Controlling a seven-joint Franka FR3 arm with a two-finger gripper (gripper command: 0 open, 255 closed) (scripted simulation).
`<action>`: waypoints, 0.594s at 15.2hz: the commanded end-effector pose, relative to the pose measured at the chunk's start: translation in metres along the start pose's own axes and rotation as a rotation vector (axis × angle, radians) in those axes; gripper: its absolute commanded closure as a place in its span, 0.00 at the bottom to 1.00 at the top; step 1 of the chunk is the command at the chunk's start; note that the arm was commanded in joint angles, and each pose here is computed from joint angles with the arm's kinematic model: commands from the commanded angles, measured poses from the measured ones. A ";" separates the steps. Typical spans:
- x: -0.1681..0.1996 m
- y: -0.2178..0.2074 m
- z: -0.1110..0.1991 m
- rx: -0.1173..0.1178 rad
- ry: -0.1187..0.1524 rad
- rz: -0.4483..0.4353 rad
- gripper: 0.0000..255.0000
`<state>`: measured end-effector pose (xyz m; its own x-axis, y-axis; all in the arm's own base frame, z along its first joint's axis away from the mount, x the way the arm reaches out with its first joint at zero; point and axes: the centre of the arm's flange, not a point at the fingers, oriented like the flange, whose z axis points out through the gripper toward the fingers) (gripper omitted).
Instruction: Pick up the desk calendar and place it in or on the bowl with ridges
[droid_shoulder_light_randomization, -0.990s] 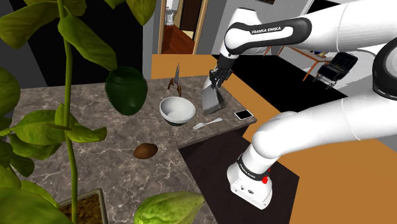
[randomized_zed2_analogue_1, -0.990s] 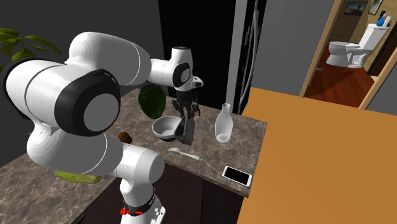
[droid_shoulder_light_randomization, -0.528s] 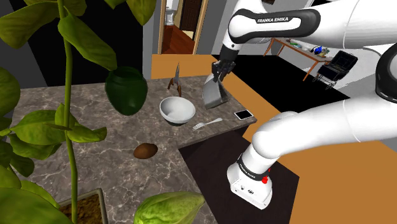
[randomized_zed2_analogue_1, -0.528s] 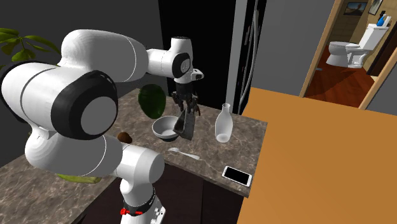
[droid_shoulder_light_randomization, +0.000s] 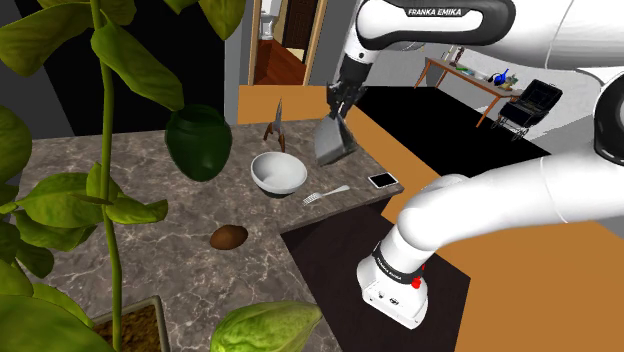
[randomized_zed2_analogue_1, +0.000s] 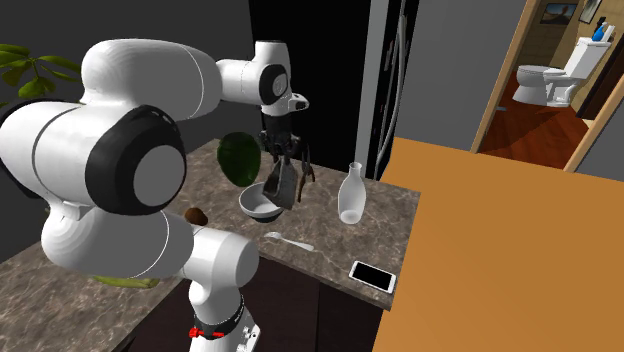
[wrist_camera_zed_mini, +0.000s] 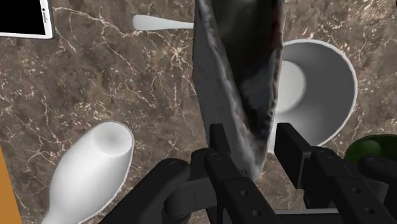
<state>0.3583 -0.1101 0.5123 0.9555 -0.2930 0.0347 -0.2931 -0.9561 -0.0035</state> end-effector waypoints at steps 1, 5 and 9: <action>0.001 -0.025 -0.010 0.000 0.001 0.001 1.00; 0.006 -0.073 -0.029 0.000 0.001 0.001 1.00; 0.011 -0.122 -0.049 0.000 0.001 0.001 1.00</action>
<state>0.4001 -0.0053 0.5559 0.9555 -0.2930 0.0344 -0.2930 -0.9561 -0.0030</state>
